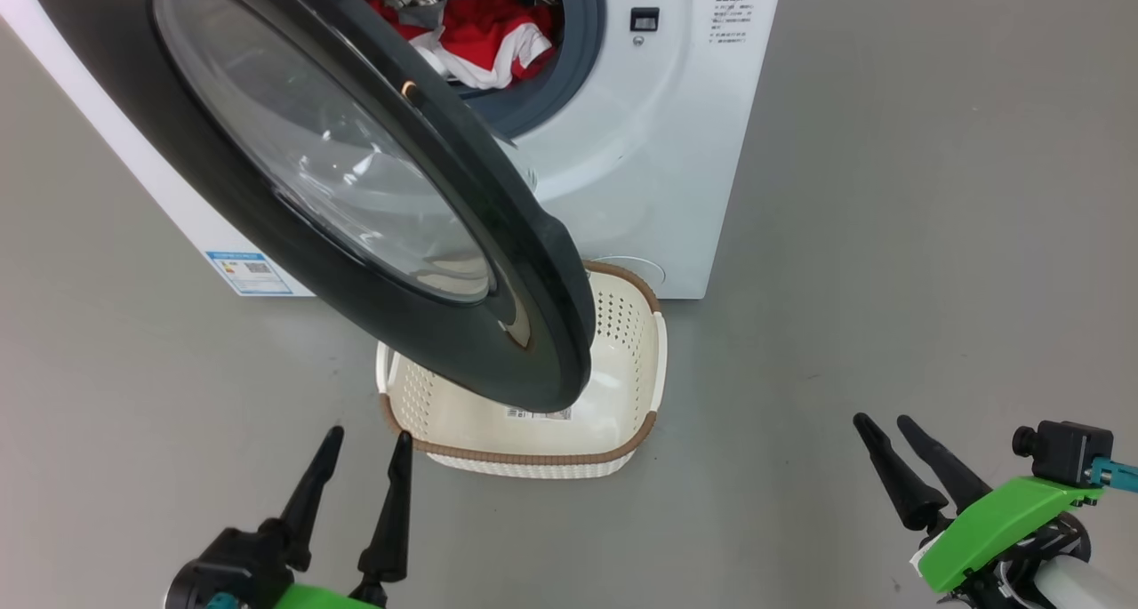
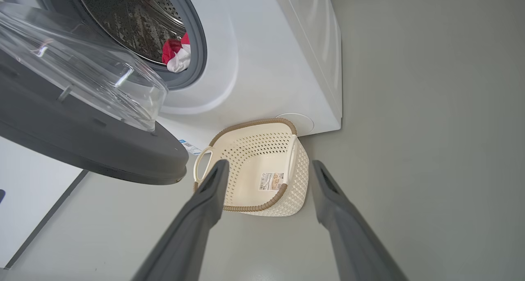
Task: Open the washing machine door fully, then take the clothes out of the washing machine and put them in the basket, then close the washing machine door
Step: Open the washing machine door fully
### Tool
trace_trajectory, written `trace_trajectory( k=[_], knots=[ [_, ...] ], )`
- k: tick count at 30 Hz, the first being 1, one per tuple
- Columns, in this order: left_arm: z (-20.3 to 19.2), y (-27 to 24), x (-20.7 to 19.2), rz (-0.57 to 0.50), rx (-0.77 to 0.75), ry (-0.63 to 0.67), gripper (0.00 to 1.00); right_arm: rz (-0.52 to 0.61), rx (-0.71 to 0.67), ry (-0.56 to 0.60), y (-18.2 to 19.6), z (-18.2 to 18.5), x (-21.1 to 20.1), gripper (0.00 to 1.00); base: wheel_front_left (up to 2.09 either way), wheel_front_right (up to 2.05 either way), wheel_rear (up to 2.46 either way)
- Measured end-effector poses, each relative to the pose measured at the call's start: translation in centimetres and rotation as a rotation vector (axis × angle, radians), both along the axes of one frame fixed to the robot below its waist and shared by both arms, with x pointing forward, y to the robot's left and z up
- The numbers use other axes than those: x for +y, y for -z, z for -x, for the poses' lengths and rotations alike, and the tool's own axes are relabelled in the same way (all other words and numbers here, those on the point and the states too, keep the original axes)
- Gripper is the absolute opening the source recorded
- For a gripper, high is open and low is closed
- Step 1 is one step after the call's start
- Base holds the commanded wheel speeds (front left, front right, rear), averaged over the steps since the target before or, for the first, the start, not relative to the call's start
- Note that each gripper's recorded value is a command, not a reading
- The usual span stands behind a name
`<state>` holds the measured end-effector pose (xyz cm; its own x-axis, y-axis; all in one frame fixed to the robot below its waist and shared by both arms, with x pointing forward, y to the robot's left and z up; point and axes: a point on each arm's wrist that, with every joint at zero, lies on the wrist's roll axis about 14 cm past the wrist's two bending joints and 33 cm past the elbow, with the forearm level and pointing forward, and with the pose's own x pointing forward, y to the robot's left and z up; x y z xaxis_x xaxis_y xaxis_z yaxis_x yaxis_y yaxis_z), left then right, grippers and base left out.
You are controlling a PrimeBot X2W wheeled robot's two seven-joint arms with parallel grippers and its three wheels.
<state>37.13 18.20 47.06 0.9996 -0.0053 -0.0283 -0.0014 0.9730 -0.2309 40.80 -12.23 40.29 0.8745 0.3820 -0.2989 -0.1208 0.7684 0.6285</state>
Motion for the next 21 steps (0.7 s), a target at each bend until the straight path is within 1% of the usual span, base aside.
trace_trajectory(
  k=[3, 6, 12, 14, 21],
  knots=[
    [0.2, 0.4, 0.0, 0.002, 0.013, -0.002, 1.00, 0.038, -0.042, 0.011, -0.5, -0.5, -0.6, 1.00, 0.00, 0.00, 0.00],
    [0.2, 0.6, 0.0, 0.002, 0.019, -0.001, 1.00, 0.081, -0.121, 0.040, -1.8, -1.4, -1.5, 1.00, 0.00, 0.00, 0.00],
    [0.1, 0.7, -0.1, 0.004, 0.021, 0.004, 1.00, 0.146, -0.154, 0.130, -1.3, 0.0, -3.1, 1.00, 0.00, 0.00, 0.00],
    [0.1, 0.8, 0.0, 0.004, 0.023, 0.004, 1.00, 0.199, -0.184, 0.141, -1.6, 0.2, -3.7, 1.00, 0.00, 0.00, 0.00],
    [0.1, 0.7, 0.2, 0.004, 0.020, -0.002, 1.00, 0.330, -0.271, 0.188, -3.1, 1.2, -5.0, 1.00, 0.00, 0.00, 0.00]
  ],
)
